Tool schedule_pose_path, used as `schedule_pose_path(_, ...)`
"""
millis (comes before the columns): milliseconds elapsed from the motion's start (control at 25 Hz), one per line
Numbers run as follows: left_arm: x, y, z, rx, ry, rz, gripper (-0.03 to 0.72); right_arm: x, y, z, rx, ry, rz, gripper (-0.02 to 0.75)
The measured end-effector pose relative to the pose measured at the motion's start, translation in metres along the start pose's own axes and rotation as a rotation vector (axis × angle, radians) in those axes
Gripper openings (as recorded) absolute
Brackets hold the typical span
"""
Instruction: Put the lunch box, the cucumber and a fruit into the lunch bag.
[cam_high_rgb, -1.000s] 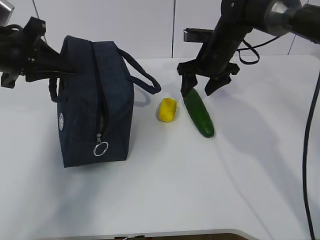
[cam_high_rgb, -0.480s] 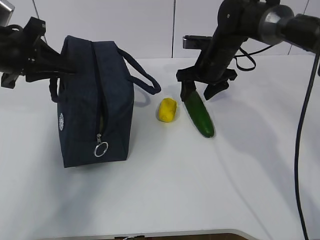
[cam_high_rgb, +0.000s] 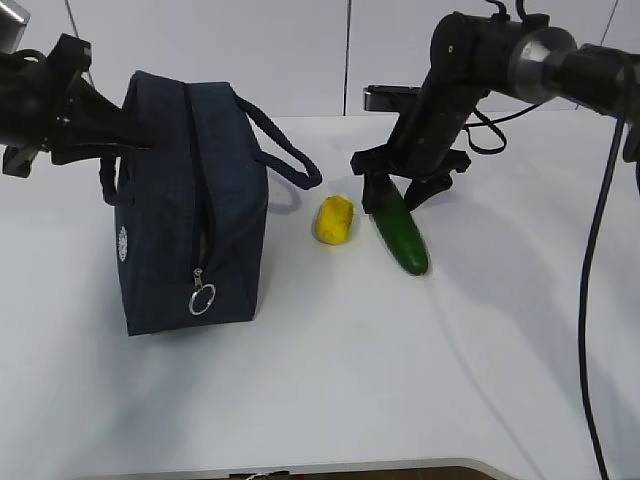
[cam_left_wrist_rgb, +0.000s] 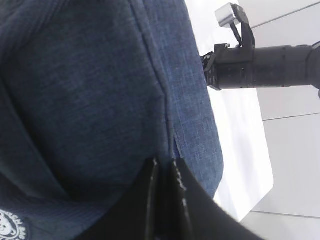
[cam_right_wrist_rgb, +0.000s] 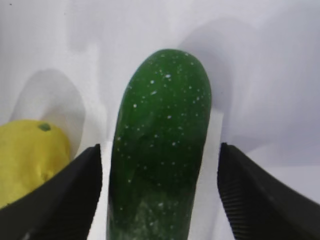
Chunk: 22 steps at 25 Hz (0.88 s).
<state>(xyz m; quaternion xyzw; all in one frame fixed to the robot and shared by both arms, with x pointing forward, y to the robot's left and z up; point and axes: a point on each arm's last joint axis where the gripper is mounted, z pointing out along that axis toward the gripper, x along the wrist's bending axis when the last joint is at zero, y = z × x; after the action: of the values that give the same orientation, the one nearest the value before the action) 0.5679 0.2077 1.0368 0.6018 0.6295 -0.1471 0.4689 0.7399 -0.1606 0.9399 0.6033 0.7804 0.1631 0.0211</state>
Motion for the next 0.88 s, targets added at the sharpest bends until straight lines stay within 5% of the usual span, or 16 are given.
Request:
schedule_pose_path(360,0.0,0.0,0.0,0.002,-0.001,0.0,0.006,0.0,0.001,0.0,-0.011,-0.001,0.002,0.398)
schedule_pose_path(680,0.0,0.0,0.0,0.003,-0.002,0.0,0.005,0.002,0.001,-0.01,0.024,0.005,-0.002,0.37)
schedule_pose_path(880,0.0,-0.001,0.0,0.006,-0.004,0.0,0.005,0.008,0.018,-0.041,-0.068,0.008,-0.025,0.369)
